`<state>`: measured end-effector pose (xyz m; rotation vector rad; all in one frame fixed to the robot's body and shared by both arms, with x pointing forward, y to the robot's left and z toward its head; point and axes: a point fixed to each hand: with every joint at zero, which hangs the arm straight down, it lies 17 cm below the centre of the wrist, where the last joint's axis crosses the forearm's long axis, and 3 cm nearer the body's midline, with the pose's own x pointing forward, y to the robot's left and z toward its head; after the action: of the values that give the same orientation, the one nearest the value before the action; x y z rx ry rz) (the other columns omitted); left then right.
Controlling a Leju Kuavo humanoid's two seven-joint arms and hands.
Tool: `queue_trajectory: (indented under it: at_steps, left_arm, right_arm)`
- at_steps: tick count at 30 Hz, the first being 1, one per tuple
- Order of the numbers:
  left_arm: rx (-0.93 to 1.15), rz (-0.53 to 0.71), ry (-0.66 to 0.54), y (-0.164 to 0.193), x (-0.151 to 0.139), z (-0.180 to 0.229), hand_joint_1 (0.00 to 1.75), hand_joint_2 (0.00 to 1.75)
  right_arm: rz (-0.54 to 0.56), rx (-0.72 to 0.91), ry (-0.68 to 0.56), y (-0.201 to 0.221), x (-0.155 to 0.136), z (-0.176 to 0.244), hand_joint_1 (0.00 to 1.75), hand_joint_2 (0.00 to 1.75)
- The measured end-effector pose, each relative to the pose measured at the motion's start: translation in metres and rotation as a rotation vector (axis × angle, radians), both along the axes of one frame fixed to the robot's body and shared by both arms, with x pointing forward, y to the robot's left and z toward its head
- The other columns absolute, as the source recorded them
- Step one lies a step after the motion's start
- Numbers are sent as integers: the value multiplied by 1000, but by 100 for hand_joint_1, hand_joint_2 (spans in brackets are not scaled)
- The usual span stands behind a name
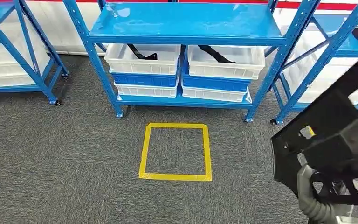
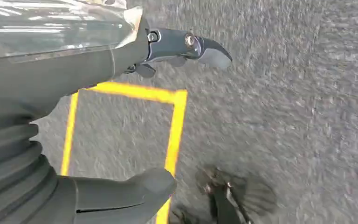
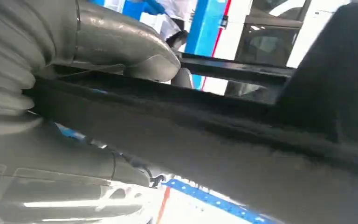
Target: Take the parts from the cabinet and place them on the table.
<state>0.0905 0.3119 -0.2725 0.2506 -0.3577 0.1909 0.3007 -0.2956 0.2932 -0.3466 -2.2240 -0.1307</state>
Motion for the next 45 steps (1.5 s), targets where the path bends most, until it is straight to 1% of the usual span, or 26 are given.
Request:
queue_trajectory:
  at_steps: [2,9,13,16,18,21,27,30,32,41,43,45]
  left_arm:
    - [-6,-12,14,-5,-6,-1,0,175]
    - [2,-17,38,-4,-14,-3,0,175]
    - [32,3,30,5,-13,-1,0,175]
    - [51,12,60,9,-26,-2,0,175]
    - [58,5,84,14,-31,-3,0,175]
    - [55,-33,116,17,-40,-2,0,175]
    - [72,-65,109,25,-37,2,0,175]
    - [79,-134,121,25,-39,1,0,175]
    - [85,-174,125,24,-43,1,0,175]
    - [102,-190,120,33,-41,1,0,175]
    - [129,-178,94,39,-33,4,0,175]
    - [159,-148,66,48,-26,6,0,175]
  right_arm:
    - [-2,-1,17,1,-2,-3,175,175]
    - [-10,3,83,2,-8,-17,175,175]
    - [41,17,110,8,-3,-23,175,175]
    - [75,34,124,12,3,-32,175,175]
    - [72,46,124,10,5,-38,175,175]
    - [36,70,128,3,8,-46,175,175]
    - [-13,64,139,-3,7,-51,175,175]
    - [-53,49,186,-3,3,-62,175,175]
    - [-60,37,211,0,1,-67,175,175]
    - [-50,36,238,5,-1,-74,175,175]
    - [-32,43,237,7,0,-73,175,175]
    - [16,64,217,16,3,-71,175,175]
